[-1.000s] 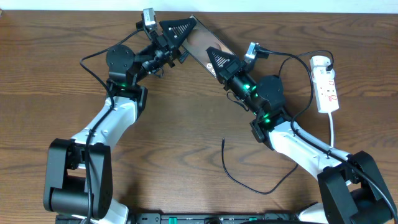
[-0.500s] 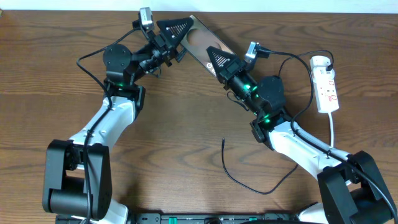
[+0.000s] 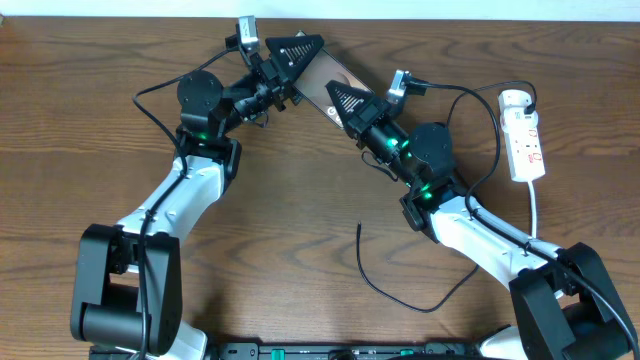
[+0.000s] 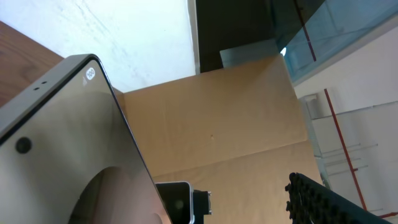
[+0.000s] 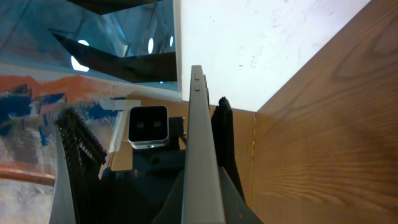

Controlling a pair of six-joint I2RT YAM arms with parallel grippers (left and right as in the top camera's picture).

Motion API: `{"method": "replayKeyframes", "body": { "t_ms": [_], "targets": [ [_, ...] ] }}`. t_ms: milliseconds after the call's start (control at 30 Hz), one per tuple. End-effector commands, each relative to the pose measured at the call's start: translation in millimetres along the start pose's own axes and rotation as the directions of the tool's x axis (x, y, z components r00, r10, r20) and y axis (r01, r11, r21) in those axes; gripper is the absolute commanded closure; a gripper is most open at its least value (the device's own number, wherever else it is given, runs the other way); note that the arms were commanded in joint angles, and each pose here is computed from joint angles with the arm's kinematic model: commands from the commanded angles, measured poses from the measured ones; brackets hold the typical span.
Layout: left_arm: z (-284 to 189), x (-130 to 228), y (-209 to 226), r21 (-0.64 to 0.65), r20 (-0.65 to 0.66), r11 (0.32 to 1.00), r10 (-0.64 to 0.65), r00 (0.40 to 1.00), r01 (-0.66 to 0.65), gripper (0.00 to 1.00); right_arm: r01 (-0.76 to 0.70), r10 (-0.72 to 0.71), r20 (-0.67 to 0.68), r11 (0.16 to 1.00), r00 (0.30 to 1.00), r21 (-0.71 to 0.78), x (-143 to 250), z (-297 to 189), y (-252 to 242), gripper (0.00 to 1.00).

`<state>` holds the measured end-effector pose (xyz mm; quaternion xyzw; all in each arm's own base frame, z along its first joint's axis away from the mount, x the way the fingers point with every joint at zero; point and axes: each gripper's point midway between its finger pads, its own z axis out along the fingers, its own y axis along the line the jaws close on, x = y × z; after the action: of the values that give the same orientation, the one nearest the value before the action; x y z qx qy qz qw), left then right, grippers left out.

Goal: Plug charger to phone and switch on socket

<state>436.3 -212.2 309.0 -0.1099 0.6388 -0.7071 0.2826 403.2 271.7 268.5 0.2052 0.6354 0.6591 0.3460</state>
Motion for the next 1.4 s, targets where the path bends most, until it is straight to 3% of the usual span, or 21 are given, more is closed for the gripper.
{"method": "replayKeyframes", "body": {
  "t_ms": [0, 67, 167, 367, 600, 767, 1067, 1367],
  "targets": [
    [6, 1, -29, 0.053, 0.007, 0.997, 0.057, 0.998, -0.058, 0.09, 0.030, -0.030, -0.011, 0.999, 0.999, -0.021, 4, 0, 8, 0.99],
    [6, 1, -29, 0.053, 0.007, 0.997, 0.057, 0.998, -0.058, 0.09, 0.031, -0.031, -0.011, 0.999, 0.999, -0.021, 4, 0, 8, 0.99],
    [6, 0, -29, 0.052, 0.018, 0.997, 0.056, 0.998, -0.057, 0.25, 0.054, -0.054, -0.011, 0.998, 0.998, -0.021, 4, 0, 8, 0.99],
    [7, -2, -29, 0.052, 0.031, 0.997, 0.051, 0.998, -0.053, 0.31, 0.053, -0.054, -0.023, 0.998, 0.998, -0.021, 7, 0, 8, 0.99],
    [7, -2, -29, 0.053, 0.031, 0.998, 0.039, 0.999, -0.041, 0.60, 0.064, -0.065, -0.052, 0.998, 0.996, -0.026, 12, 0, 8, 0.99],
    [7, -2, -29, 0.053, 0.031, 0.998, 0.039, 0.999, -0.041, 0.74, 0.072, -0.074, -0.064, 0.997, 0.995, -0.029, 15, 0, 8, 0.99],
    [8, 0, -29, 0.054, 0.027, 0.998, 0.039, 0.999, -0.041, 0.88, 0.080, -0.082, -0.072, 0.996, 0.994, -0.031, 18, 1, 9, 0.99],
    [8, -2, -29, 0.054, 0.038, 0.998, 0.038, 0.999, -0.040, 0.93, 0.079, -0.082, -0.081, 0.996, 0.993, -0.033, 20, 1, 9, 0.99]
  ]
}}
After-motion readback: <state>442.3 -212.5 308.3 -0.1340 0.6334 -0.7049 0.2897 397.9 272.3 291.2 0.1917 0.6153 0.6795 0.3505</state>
